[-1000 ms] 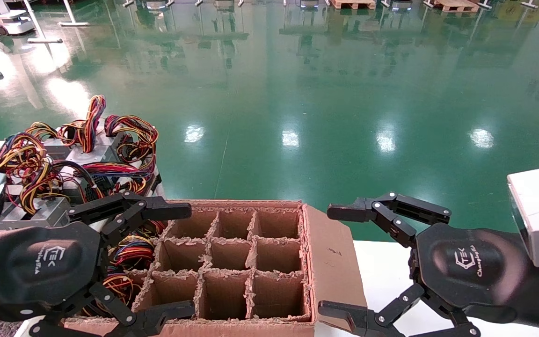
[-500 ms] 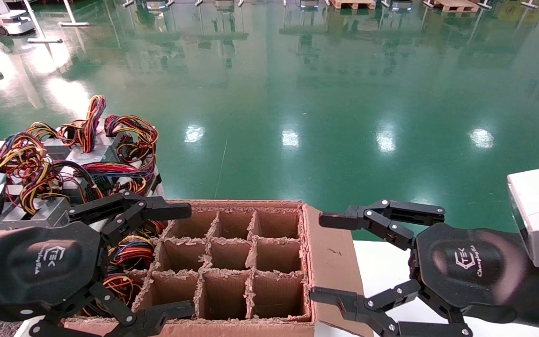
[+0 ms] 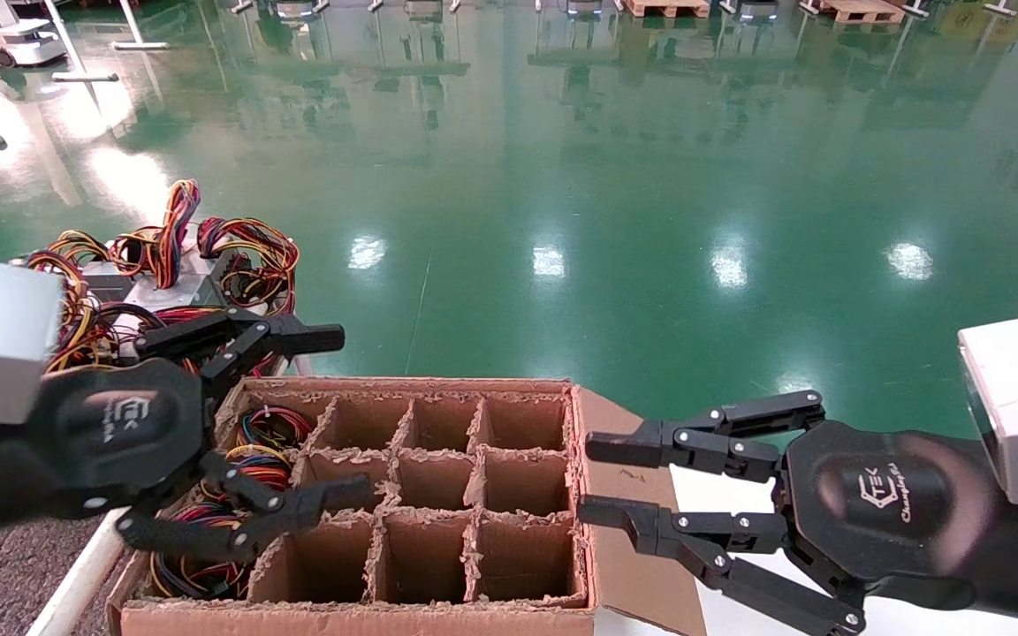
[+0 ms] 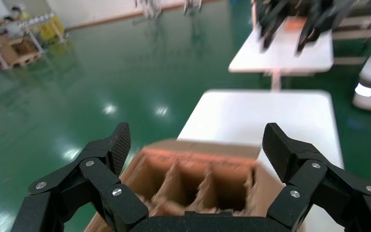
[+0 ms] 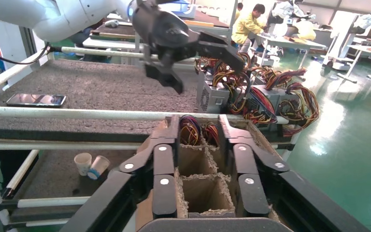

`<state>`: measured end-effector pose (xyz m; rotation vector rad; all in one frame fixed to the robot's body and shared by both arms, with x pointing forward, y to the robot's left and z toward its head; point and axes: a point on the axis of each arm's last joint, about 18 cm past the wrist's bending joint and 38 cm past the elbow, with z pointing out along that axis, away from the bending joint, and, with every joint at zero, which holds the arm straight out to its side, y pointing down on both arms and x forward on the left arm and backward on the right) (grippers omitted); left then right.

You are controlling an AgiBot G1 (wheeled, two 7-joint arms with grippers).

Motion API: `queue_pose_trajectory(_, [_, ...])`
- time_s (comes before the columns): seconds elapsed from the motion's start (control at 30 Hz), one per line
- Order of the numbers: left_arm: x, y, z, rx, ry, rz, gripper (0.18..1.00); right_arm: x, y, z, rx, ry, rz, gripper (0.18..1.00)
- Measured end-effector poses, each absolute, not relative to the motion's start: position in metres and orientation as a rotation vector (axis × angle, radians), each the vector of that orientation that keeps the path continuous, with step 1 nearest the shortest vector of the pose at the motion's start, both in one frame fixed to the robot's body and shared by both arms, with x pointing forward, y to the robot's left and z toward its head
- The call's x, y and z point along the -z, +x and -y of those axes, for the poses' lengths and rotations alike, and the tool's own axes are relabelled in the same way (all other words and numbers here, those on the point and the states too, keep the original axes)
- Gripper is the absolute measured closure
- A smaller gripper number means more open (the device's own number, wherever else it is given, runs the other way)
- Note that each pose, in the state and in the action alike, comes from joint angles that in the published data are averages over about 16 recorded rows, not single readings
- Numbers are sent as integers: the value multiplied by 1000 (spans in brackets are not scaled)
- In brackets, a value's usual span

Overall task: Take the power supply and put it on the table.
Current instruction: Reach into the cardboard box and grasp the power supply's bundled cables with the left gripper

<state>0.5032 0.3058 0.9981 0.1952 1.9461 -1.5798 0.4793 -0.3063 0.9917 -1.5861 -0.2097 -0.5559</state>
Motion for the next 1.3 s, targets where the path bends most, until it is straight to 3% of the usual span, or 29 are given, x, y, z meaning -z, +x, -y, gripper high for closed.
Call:
queue_pose_trajectory(0.33, [-985,530,-325,1340,65,-2067,184,-992,479,306,556,-1586,210,888])
queue_pose_trajectory(0.53, [-972,540,-345,1274,-32,-2103,184,-992,479,306,556,-1586,210,950])
queue_pose_trajectory(0.93, [-947,539,-379,1197,-143,-2129,184,-992,479,306,556,-1586,210,986])
queue_pose_trajectory(1.3, [-931,535,-396,1154,-194,-2137,189,-992,479,306,556,-1586,210,939])
